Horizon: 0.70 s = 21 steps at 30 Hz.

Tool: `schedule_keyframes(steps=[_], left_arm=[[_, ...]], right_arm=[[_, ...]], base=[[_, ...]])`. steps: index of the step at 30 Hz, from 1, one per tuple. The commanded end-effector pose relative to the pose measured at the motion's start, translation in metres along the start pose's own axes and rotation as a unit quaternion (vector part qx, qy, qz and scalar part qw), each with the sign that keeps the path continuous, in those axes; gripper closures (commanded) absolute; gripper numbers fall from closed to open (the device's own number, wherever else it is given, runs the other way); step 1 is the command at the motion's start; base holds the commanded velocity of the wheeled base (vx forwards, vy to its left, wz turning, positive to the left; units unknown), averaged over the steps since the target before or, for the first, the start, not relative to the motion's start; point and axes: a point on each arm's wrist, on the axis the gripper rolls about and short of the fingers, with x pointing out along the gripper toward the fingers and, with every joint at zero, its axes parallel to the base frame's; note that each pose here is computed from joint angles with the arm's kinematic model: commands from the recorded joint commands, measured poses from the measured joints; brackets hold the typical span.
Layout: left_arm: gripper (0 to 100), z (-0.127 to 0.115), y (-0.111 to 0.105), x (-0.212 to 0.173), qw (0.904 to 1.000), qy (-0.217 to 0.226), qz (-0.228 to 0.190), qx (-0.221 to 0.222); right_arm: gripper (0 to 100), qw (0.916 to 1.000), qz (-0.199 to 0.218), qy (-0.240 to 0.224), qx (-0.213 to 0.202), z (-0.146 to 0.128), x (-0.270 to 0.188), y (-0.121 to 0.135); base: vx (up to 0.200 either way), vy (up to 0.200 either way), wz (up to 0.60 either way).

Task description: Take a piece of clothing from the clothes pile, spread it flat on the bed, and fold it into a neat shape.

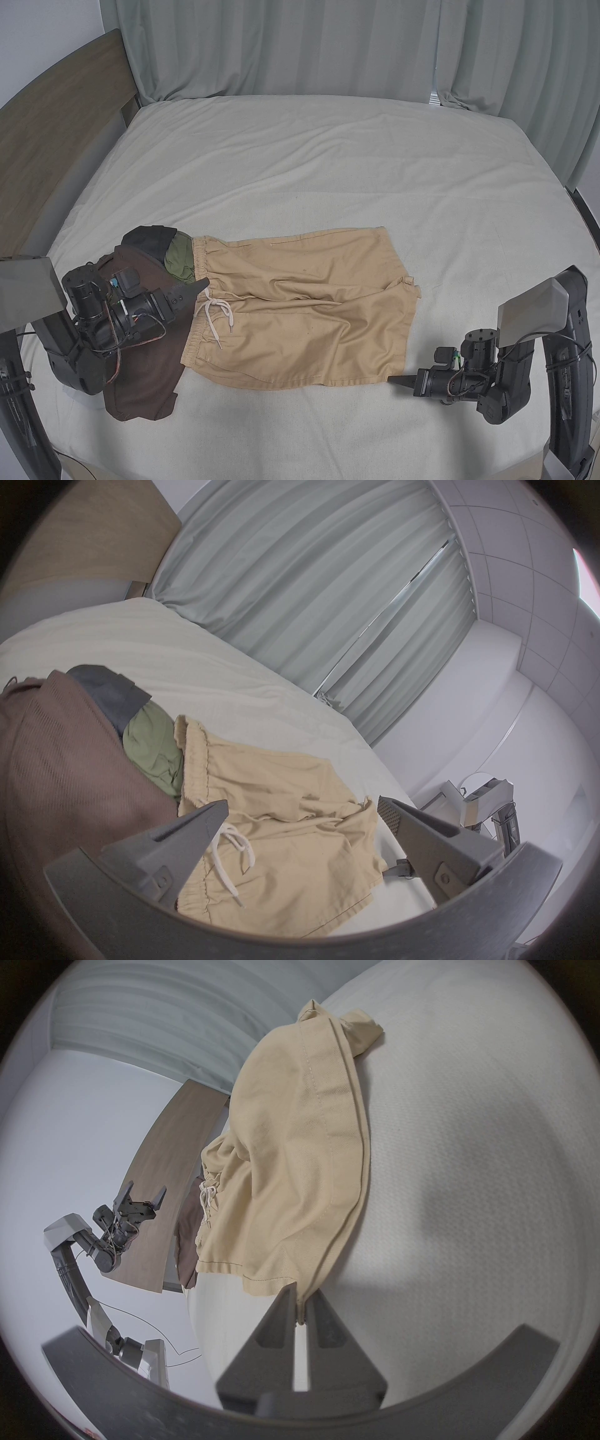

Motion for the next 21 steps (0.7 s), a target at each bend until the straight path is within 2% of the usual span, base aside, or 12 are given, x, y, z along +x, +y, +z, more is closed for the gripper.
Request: schedule_keyframes(steps=[1,6,16,21], left_arm=[[0,-0.012,0.01,-0.006,0.9995,0.021,0.012,-0.019],[0,-0.028,0.023,-0.015,0.9974,0.054,0.016,-0.045],[0,-0.054,0.045,-0.021,0.9921,0.086,0.05,-0.076],[0,-0.067,0.05,-0.024,0.9882,0.105,0.06,-0.094]], right_arm=[[100,1.0,-0.002,-0.003,0.0,0.001,-0.005,0.001],[100,0.9999,-0.01,-0.01,-0.004,0.004,-0.019,0.003],[100,0.9989,-0.027,-0.018,-0.032,0.006,-0.034,-0.001],[100,0.9989,-0.028,-0.019,-0.033,0.006,-0.034,-0.002]], base=[[0.0,0.0,0.0],[0.0,0.0,0.0],[0.0,0.0,0.0],[0.0,0.0,0.0]])
